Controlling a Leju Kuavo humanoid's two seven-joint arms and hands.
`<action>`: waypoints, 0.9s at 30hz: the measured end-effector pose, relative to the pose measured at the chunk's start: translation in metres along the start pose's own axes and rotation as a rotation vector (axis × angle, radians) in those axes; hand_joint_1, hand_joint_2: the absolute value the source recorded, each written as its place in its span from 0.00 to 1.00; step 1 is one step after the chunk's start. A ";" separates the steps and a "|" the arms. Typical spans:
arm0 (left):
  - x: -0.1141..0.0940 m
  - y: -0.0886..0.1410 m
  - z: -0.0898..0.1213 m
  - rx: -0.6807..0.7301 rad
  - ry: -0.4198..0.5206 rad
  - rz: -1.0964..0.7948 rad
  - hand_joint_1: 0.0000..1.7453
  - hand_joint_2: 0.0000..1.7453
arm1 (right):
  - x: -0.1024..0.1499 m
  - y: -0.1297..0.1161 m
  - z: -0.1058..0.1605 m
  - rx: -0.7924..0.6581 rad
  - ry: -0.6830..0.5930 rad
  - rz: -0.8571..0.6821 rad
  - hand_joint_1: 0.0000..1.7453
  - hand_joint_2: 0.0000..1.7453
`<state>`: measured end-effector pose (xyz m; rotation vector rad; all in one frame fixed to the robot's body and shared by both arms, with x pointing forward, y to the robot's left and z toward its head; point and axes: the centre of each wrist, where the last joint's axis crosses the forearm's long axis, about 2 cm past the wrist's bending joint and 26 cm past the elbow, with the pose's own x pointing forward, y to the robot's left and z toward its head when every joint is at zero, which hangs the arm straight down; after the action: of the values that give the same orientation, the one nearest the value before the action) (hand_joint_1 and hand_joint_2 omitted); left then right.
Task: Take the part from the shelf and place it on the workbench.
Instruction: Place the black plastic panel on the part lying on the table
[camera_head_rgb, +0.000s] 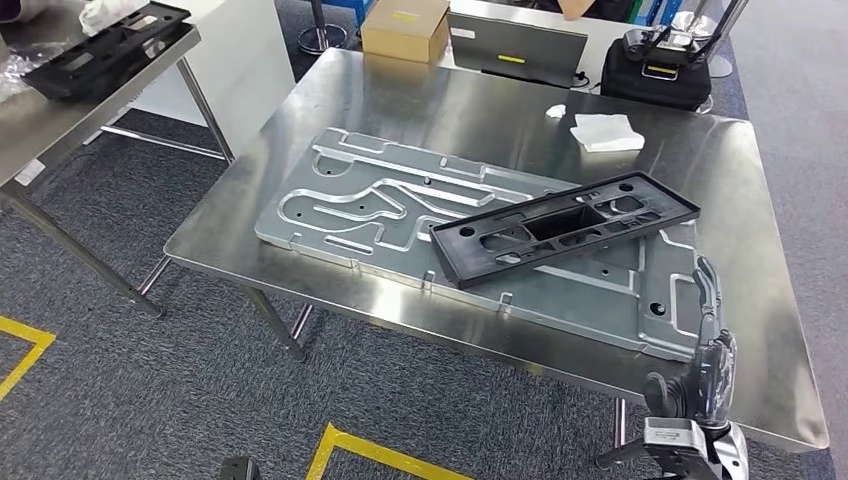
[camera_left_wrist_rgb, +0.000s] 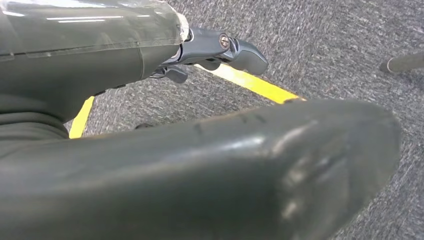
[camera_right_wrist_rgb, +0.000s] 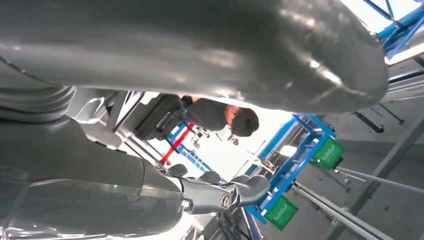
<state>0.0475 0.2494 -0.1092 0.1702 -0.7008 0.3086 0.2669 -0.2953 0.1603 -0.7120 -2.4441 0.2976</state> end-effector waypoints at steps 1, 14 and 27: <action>0.000 0.000 0.000 0.000 0.001 0.000 0.00 0.00 | 0.002 -0.001 0.000 0.001 -0.005 0.004 0.00 0.00; 0.002 -0.001 -0.002 -0.015 0.004 -0.015 0.00 0.00 | 0.012 -0.011 0.004 -0.007 -0.020 0.024 0.00 0.00; 0.007 -0.006 -0.004 -0.026 -0.001 -0.016 0.00 0.00 | 0.016 -0.026 0.002 -0.039 -0.027 0.049 0.00 0.00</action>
<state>0.0567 0.2460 -0.1077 0.1514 -0.7037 0.2840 0.2440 -0.3080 0.1752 -0.7906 -2.4670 0.2815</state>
